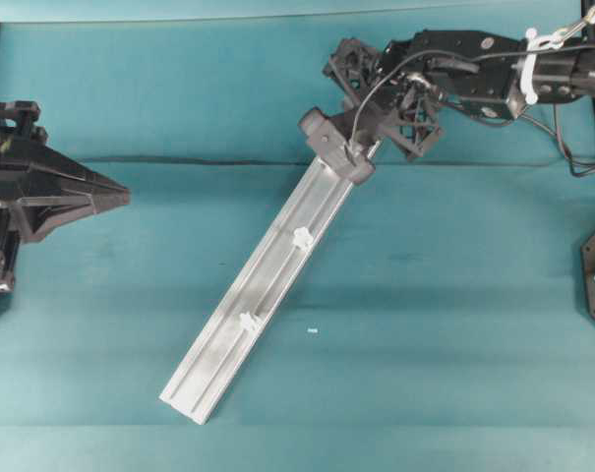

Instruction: Pass the USB cable through three rings with both arms.

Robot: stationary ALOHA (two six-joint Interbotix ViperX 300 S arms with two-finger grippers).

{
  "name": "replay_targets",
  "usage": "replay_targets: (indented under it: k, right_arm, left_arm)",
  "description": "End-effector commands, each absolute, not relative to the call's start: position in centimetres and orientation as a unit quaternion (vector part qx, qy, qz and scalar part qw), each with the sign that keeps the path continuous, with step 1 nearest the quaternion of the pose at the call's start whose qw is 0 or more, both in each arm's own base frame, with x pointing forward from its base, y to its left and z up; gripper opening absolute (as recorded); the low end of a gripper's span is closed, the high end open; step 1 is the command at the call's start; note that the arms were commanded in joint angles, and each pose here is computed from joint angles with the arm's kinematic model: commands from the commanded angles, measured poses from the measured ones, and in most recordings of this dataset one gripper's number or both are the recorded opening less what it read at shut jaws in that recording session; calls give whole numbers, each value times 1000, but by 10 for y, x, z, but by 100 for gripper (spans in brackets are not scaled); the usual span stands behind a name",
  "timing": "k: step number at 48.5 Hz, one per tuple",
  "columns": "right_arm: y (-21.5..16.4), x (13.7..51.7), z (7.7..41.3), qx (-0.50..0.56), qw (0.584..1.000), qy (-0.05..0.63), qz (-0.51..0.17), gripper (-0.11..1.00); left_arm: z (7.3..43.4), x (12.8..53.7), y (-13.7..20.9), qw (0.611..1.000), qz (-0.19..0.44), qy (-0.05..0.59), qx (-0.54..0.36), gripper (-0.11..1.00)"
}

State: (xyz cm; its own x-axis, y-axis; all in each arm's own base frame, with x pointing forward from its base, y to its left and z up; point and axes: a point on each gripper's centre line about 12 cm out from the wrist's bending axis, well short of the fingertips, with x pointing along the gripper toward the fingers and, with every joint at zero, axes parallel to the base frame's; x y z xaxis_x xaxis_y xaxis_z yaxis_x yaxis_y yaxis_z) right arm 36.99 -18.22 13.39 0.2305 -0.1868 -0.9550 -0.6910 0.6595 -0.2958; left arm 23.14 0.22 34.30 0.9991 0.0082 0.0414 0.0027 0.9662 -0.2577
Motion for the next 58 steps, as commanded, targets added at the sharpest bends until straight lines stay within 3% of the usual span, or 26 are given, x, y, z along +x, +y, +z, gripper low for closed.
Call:
replay_targets:
  k: [1, 33, 49, 58]
  right_arm:
    - [-181, 375, 131, -378, 692, 587, 186, 10]
    - [-160, 385, 130, -377, 702, 571, 198, 10]
    - [-154, 387, 136, -327, 743, 554, 186, 10]
    - [-163, 384, 141, -312, 756, 550, 170, 10]
  left_arm:
    - [347, 232, 3, 991, 3, -28, -128, 5]
    - [345, 233, 3, 991, 3, -25, -128, 5]
    - [323, 254, 10, 991, 23, 24, -131, 5]
    - [300, 269, 31, 987, 65, 62, -135, 8]
